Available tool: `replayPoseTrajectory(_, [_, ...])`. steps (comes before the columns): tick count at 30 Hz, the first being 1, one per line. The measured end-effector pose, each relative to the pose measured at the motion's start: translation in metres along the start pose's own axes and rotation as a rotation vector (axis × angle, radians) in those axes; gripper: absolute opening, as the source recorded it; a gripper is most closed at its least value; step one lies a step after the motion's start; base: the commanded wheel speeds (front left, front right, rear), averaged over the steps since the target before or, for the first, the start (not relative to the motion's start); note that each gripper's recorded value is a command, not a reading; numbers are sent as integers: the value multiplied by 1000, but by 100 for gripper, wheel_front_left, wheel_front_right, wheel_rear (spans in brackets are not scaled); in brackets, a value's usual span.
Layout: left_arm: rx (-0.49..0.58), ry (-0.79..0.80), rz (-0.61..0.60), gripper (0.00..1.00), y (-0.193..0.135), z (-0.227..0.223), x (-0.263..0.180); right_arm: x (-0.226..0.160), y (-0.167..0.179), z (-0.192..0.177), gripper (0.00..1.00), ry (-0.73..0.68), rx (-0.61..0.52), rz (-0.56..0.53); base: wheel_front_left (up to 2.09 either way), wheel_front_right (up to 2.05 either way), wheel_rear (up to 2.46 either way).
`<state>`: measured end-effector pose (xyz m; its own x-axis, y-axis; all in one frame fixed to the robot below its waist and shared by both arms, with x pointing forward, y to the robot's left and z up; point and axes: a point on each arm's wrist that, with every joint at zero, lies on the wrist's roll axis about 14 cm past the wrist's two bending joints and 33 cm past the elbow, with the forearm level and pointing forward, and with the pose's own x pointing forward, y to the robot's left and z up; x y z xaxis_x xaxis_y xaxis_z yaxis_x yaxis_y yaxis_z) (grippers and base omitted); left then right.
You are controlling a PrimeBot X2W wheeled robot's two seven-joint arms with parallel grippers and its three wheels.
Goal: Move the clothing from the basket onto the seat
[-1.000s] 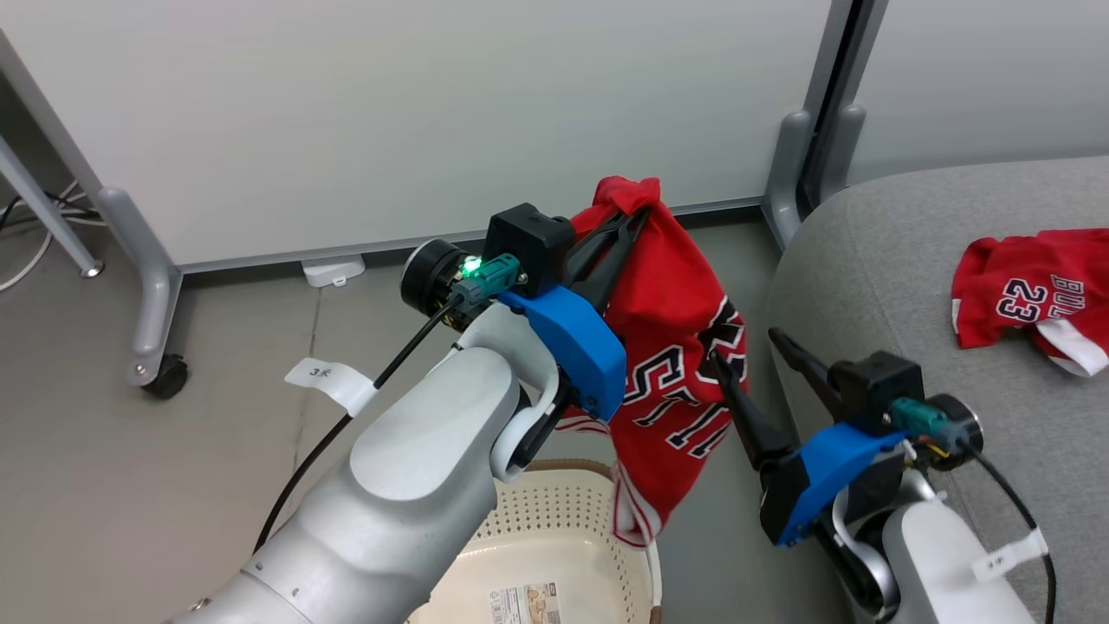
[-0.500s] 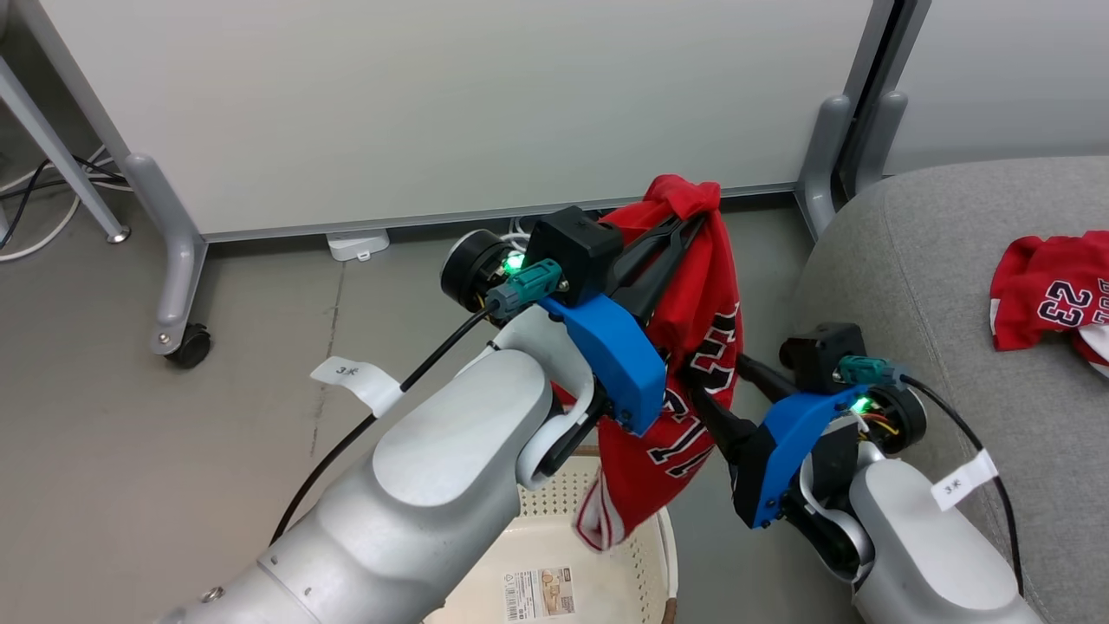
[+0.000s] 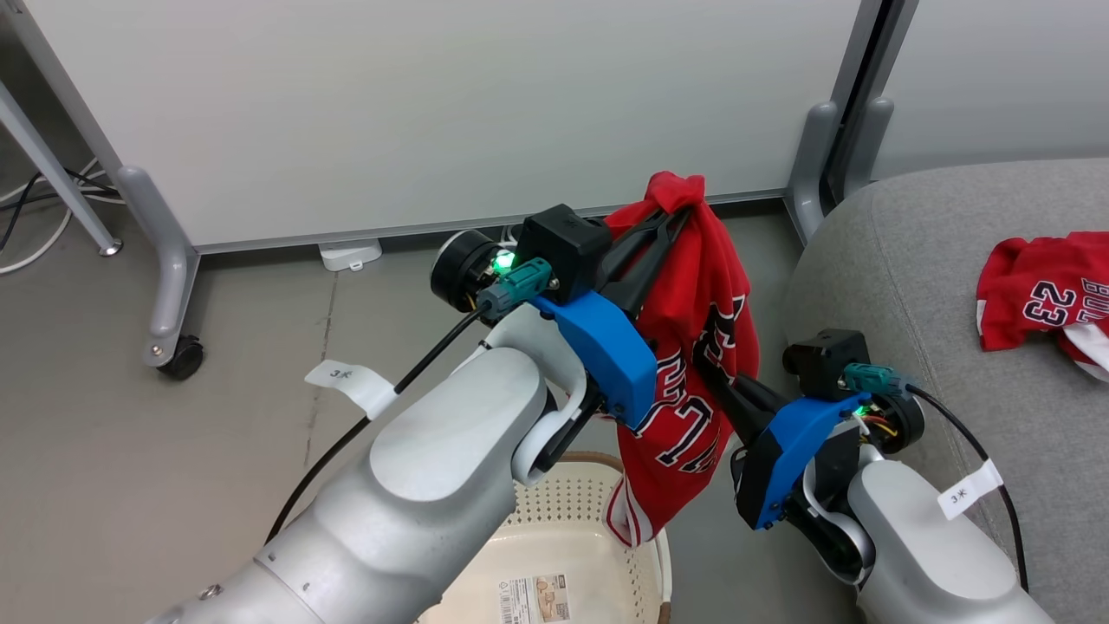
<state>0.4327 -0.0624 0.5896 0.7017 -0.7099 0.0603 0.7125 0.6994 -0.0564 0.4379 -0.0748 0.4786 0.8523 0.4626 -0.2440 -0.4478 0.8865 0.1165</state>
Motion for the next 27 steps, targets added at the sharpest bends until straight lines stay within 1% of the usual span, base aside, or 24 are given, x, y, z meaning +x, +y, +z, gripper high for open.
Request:
replayPoseTrajectory(2, [3,-11,12,0,2,2,0,-1,-2,4,0,-22,0,-6,0,0,0])
replayPoseTrajectory(4, [2,-31,28,47,4,5,0,-3,-3,7,0,-40,0,-12,0,0,0])
replayPoseTrajectory(5, [-2,-37,35,89,4,5,-2,-3,-4,9,0,-50,0,-15,0,0,0])
replayPoseTrajectory(6, [-9,-41,45,100,5,3,-3,-4,-6,11,0,-58,0,-19,0,0,0])
replayPoseTrajectory(16, [-91,-58,195,100,29,-25,-40,-13,-13,27,0,-138,-12,-48,0,0,0])
replayPoseTrajectory(22, [-115,-111,390,100,70,-27,-81,-24,-20,35,0,-181,-3,-80,0,0,0])
replayPoseTrajectory(27, [-108,-114,489,100,88,-38,-115,-38,-25,42,0,-226,16,-119,0,0,0])
